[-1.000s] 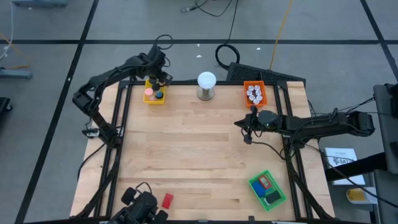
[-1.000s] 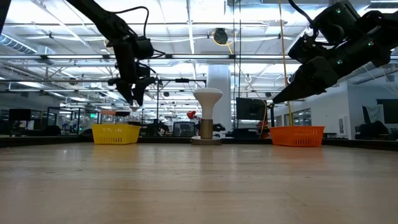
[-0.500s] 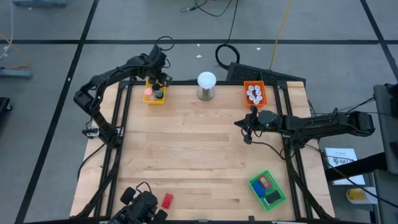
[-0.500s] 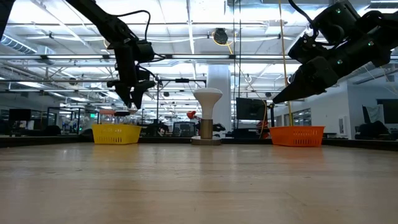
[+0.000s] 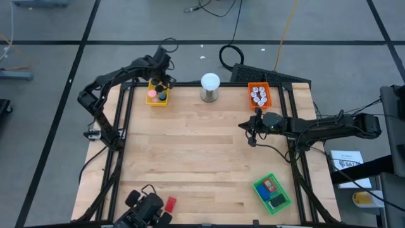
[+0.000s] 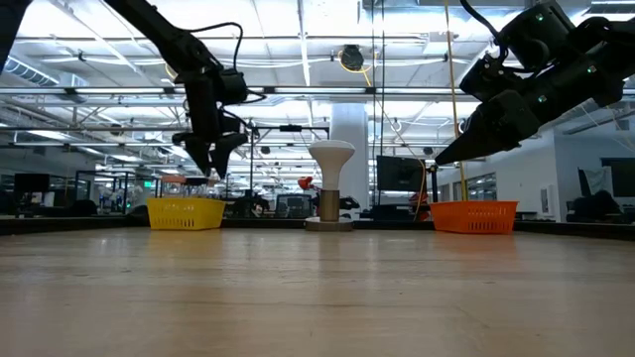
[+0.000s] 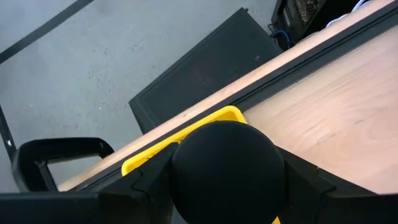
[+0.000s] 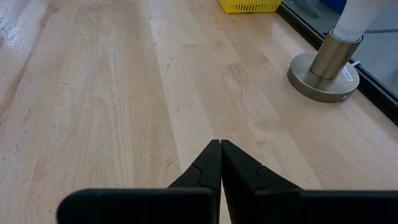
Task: Pick & Place Office items
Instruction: Put the orange hour glass into the yellow bin, then put the red digital clock into the green bin
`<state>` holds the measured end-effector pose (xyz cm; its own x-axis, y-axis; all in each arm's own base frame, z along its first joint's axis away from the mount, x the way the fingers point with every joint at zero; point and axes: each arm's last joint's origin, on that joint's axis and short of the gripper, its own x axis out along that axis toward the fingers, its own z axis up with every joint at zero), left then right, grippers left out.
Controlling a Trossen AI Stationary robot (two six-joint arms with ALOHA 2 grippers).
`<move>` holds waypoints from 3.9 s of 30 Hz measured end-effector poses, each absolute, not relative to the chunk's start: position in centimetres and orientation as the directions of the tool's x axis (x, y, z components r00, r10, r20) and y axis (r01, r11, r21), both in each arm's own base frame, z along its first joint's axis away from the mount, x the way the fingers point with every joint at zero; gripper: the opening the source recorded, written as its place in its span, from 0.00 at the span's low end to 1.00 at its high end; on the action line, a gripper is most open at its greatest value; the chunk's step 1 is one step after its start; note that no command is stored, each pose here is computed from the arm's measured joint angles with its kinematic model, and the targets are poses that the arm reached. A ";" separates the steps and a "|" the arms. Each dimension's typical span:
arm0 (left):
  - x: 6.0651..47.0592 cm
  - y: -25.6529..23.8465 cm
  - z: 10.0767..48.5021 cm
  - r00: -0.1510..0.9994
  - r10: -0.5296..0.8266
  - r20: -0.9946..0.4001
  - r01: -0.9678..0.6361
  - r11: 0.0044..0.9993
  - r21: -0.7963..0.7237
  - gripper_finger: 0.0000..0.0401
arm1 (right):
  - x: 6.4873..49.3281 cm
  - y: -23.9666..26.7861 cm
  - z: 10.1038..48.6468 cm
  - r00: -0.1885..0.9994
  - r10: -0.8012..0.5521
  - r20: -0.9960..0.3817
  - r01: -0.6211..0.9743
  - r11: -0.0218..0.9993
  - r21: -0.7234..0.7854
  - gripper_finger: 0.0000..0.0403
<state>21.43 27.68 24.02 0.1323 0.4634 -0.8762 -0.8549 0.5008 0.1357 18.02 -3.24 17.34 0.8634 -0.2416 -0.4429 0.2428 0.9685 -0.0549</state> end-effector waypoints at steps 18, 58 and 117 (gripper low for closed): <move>21.4 27.3 24.7 0.119 0.496 -0.860 -0.845 0.505 0.174 0.76 | 18.0 -3.2 17.3 0.863 -0.242 -0.443 0.243 0.969 -0.055 0.00; 23.5 -14.8 20.0 0.563 0.003 -0.827 -0.377 0.891 -0.253 0.01 | 20.5 3.2 17.8 0.967 0.011 -0.254 -0.022 0.999 -0.038 0.00; 27.3 -27.4 19.0 0.523 0.371 -0.767 -0.554 0.832 0.025 0.39 | 20.3 6.0 16.8 0.956 0.067 -0.284 -0.097 0.991 -0.094 0.00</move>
